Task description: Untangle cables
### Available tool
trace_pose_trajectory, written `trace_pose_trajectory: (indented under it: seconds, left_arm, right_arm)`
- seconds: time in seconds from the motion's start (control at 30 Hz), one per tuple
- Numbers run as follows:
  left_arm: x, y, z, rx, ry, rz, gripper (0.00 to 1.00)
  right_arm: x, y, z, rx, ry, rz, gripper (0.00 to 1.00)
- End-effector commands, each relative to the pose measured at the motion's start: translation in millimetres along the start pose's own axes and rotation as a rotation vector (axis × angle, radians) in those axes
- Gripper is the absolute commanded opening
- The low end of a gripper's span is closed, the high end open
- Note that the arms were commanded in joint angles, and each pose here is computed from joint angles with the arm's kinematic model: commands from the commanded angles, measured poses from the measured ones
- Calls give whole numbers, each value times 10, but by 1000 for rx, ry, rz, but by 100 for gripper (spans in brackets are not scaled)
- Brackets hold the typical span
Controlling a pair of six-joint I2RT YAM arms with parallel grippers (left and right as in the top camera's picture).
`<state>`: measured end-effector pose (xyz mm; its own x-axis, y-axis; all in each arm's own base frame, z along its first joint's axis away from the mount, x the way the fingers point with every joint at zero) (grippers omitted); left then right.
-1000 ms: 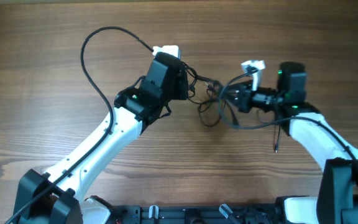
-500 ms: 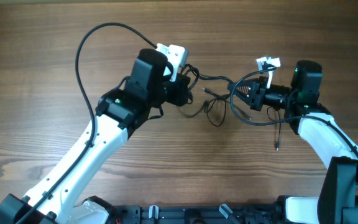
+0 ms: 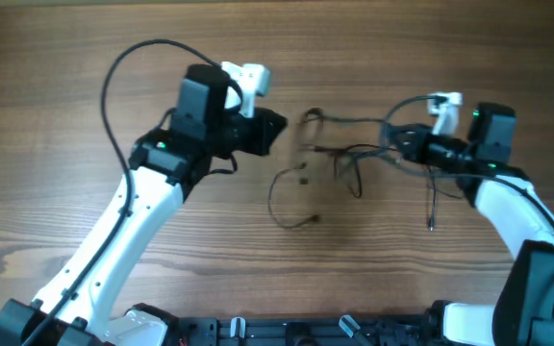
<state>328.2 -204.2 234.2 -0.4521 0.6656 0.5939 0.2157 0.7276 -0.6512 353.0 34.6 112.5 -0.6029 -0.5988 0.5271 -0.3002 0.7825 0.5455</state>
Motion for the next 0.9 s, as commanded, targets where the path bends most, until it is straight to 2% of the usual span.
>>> trace_pose_trajectory:
  seconds: [0.0,0.1,0.2,0.33,0.47,0.53,0.63,0.67,0.77,0.87]
  left_arm:
    - [142,29,-159,20,-68,-19,19]
    - [141,30,-159,22,-68,-19,19]
    - [137,26,-155,100,-67,-15,21]
    - [78,19,-108,149,-47,-16,43]
    - [-50,54,-89,163,-27,-20,53]
    - [-101,60,-128,173,-38,-12,57]
    - [-178,56,-205,158,-62,7,72]
    - [-200,58,-224,155,-68,10,82]
    - [-273,111,-227,157,-65,-1,87]
    - [-334,158,-208,163,-52,-11,88]
  right_arm:
    - [156,-518,-23,-122,-38,281,4]
    - [151,-498,-42,-114,-44,266,4]
    - [126,-390,-71,-80,-49,188,4]
    - [158,232,-251,226,-126,-235,4]
    - [400,812,-380,476,-219,-615,4]
    - [453,923,-445,513,-232,-664,4]
    - [599,1132,-553,602,-245,-740,4]
    - [665,1225,-612,620,-249,-750,4]
    - [767,1461,-659,694,-266,-777,4]
    - [761,1590,-625,702,-250,-810,4]
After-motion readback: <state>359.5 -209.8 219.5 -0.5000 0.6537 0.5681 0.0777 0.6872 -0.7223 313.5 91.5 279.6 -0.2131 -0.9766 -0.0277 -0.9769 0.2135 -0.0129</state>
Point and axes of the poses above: each gripper's point midway between its finger pads, its own x axis back along the fingers, its own y axis along the line the jaws close on, z = x × y, the point moved 3 cm from there along x, back along the fingers, and after that the axes turned 14 degrees about x, right-handed, at the moved point
